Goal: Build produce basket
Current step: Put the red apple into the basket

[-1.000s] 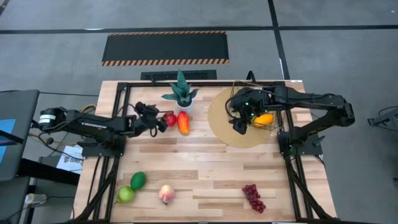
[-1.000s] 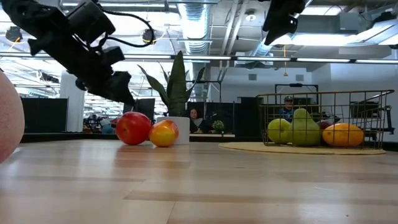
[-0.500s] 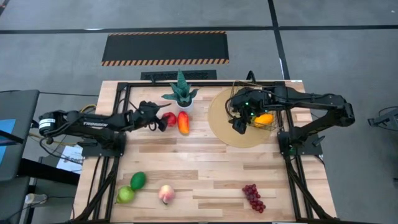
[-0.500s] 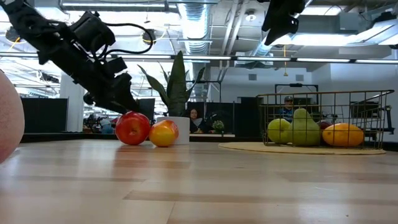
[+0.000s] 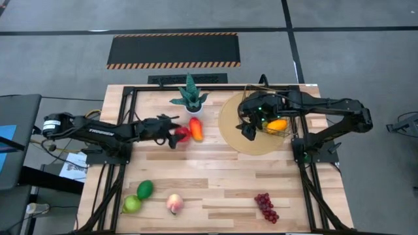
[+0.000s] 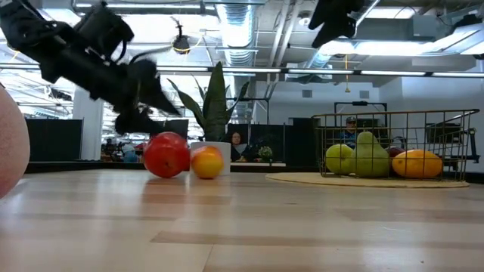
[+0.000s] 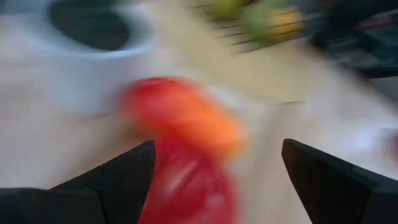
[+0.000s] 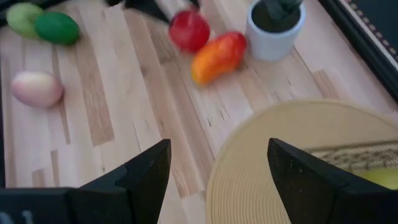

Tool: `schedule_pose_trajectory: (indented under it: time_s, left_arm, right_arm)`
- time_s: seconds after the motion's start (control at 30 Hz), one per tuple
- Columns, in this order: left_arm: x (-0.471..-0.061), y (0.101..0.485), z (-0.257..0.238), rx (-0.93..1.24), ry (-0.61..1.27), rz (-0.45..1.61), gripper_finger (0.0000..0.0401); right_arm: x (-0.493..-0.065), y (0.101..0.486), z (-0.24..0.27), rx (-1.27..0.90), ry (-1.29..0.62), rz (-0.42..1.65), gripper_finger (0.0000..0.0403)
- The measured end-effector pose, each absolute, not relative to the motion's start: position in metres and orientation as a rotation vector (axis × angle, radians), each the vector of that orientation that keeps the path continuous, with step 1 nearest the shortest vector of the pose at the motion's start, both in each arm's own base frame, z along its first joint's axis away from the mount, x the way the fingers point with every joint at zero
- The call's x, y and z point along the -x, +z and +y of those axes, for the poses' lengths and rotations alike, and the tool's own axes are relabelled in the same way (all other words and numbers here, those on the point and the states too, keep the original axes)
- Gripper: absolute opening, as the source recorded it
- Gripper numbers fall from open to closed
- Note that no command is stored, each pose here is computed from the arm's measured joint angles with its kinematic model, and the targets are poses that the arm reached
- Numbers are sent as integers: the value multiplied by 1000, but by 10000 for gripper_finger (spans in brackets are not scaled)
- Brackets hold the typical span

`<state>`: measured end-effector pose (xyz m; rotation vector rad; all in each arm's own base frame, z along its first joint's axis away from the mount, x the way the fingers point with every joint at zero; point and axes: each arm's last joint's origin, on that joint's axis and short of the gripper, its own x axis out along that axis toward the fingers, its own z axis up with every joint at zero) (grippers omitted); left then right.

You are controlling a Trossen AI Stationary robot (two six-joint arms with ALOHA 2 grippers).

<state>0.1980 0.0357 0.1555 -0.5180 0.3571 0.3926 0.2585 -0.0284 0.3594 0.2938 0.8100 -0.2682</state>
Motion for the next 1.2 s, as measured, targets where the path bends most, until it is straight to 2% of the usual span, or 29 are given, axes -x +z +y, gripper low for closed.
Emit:
schedule_pose_trajectory:
  time_s: [0.07,0.13,0.33,0.43,0.53,0.63,0.77,0.93,1.2]
  left_arm:
    - [-208,169,28,578,256,288,336]
    - [-216,187,22,581,199,251,336]
    - [-218,215,26,370,592,382,326]
    - [-212,207,25,353,723,514,319]
    - [-207,200,20,360,733,588,312]
    - [-199,201,15,384,752,613,309]
    - [-185,188,11,466,820,756,308]
    - [-187,169,0,484,770,668,308]
    - [-200,138,-2,565,711,596,308]
  right_arm:
    - [-259,360,-28,-294,-267,800,286]
    - [-259,360,-29,-294,-267,799,286]
    - [-259,360,-29,-293,-267,798,286]
    - [-262,358,-27,-330,-281,802,286]
    - [-275,346,-21,-299,-274,848,286]
    - [-304,333,-12,-210,-203,805,286]
    - [-342,317,-8,-175,-141,714,286]
    - [-382,286,-1,-70,-75,717,286]
    - [-405,262,1,-86,19,785,286]
